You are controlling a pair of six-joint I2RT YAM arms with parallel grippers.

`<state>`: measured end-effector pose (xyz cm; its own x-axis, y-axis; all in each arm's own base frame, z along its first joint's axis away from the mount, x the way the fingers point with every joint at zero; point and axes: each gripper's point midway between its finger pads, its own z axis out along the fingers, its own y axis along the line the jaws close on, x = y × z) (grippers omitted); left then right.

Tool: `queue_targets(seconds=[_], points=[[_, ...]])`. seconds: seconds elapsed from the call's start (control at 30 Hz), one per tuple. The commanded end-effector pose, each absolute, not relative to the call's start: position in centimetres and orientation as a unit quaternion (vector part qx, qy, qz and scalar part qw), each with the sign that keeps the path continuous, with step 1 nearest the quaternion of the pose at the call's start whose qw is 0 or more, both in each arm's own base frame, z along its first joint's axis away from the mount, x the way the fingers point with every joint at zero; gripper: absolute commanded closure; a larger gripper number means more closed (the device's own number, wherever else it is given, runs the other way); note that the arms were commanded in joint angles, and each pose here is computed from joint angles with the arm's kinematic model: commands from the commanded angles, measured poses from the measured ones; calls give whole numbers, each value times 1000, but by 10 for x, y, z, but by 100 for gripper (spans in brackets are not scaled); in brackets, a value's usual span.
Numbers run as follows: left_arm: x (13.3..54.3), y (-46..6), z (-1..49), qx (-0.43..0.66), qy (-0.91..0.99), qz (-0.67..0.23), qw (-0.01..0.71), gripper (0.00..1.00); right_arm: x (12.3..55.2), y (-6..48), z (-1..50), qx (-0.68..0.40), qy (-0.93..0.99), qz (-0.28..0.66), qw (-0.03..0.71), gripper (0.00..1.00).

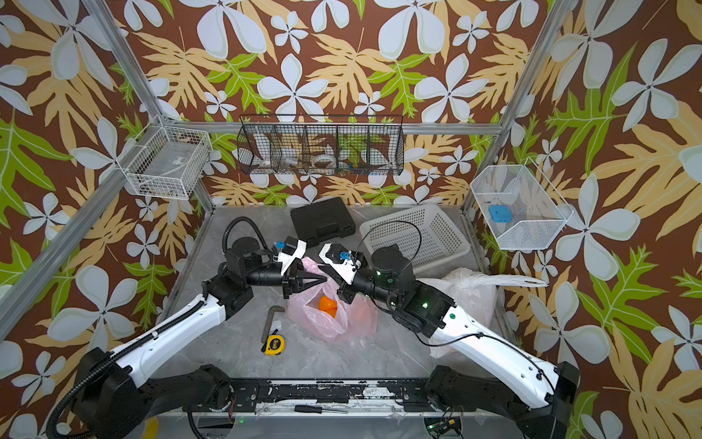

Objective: Place the oranges into plastic bags & tie knots
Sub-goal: Tie the plastic bag at the center of the board.

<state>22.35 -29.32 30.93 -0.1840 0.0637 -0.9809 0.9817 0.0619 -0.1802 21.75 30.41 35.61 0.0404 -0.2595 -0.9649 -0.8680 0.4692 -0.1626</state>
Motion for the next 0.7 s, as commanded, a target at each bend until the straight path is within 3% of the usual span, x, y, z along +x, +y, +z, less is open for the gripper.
queue_targets(seconds=[0.0, 0.67], points=[[220, -293, 319, 460, 558, -516, 459, 79, 223, 294, 357, -413, 652, 254, 584, 100], [219, -293, 302, 458, 576, -515, 439, 79, 234, 275, 373, -324, 663, 262, 621, 100]])
